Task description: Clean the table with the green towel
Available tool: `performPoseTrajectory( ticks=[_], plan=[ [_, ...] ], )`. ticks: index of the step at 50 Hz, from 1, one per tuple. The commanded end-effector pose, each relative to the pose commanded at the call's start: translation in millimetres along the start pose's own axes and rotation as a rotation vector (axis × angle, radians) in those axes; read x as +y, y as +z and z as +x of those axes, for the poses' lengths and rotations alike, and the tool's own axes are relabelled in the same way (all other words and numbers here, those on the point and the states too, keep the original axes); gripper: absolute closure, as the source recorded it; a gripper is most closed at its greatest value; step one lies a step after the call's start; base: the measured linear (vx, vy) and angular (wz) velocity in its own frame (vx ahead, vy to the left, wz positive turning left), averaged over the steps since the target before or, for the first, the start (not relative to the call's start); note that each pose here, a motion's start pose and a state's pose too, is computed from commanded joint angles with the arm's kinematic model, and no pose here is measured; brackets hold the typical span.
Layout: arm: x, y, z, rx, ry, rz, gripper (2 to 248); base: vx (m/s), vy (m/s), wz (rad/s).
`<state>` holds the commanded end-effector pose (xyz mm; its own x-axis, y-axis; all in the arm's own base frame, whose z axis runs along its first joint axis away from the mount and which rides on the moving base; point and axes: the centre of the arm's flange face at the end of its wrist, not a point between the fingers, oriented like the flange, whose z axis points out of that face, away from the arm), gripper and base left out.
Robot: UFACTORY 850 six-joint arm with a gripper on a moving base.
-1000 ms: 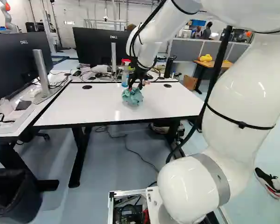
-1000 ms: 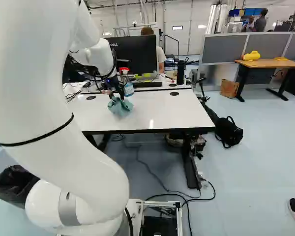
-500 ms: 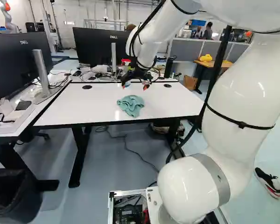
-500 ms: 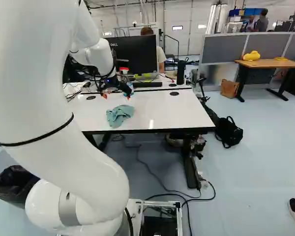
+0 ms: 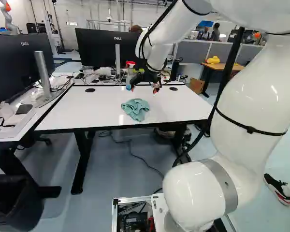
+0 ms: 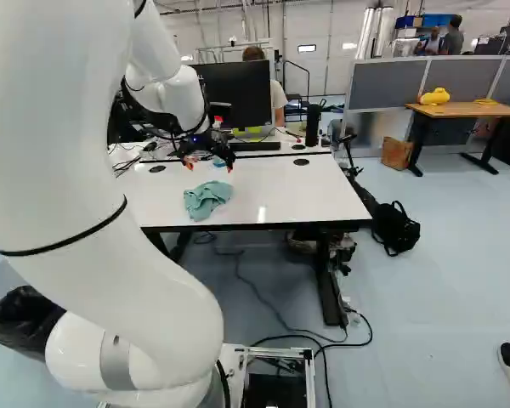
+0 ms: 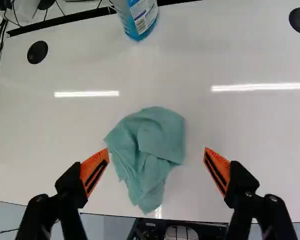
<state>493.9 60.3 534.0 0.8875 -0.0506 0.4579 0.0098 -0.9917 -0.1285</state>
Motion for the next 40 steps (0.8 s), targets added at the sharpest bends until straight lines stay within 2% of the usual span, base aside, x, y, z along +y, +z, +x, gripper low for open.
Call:
performPoseTrajectory(
  ticks=[40],
  plan=[
    [70.6, -10, 1.2, 0.017, 0.127, -0.066, 3, 0.0, 0.0, 0.0]
  ],
)
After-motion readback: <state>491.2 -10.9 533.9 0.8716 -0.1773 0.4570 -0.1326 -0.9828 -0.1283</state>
